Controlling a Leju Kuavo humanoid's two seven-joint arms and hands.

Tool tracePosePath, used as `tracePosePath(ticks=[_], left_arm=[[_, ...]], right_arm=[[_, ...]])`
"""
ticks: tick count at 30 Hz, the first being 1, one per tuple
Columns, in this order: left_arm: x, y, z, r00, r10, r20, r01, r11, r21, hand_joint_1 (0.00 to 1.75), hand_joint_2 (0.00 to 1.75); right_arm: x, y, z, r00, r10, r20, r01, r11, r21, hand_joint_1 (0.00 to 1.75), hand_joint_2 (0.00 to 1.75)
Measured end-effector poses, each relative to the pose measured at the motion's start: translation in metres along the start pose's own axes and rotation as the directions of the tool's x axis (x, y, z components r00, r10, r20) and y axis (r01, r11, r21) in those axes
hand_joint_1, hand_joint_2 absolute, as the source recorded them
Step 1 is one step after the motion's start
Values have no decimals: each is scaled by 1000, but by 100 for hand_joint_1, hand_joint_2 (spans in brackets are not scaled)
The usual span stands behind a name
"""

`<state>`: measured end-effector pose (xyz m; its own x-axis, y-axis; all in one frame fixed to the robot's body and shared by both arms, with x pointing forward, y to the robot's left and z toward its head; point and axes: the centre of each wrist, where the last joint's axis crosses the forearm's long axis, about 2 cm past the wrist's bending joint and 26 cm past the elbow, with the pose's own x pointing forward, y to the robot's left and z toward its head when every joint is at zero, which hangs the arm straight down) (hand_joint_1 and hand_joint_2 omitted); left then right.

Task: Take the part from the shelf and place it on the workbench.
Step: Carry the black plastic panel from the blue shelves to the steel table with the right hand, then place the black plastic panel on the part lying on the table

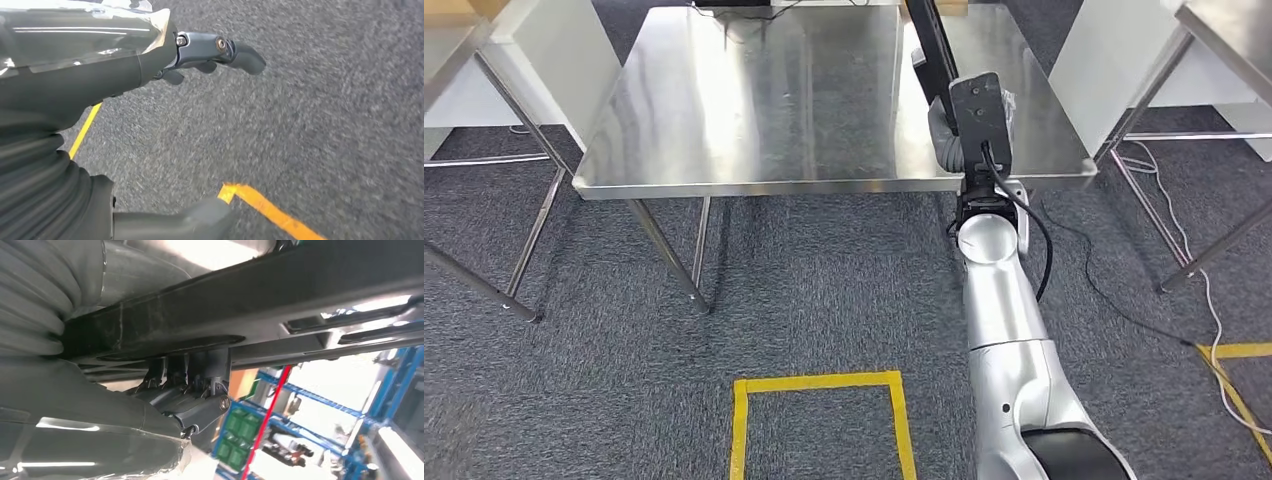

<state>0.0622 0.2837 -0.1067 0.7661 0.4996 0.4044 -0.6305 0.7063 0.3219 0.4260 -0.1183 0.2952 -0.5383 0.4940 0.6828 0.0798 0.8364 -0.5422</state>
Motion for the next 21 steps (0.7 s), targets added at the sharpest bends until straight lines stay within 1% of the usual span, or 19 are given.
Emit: tracePosePath(ticks=[6, 12, 21], left_arm=[[1, 1, -1, 1000, -24, 15, 24, 1000, -18, 0, 175], [1, 3, -2, 999, -46, 25, 46, 998, -29, 0, 175], [1, 6, -4, 998, -60, 29, 61, 998, -29, 0, 175]], right_arm=[[-21, -9, 12, 998, 31, -48, -32, 999, -16, 175, 175], [-29, -17, 15, 994, 79, -72, -82, 996, -30, 175, 175], [-34, -21, 19, 992, 85, -93, -89, 995, -40, 175, 175]])
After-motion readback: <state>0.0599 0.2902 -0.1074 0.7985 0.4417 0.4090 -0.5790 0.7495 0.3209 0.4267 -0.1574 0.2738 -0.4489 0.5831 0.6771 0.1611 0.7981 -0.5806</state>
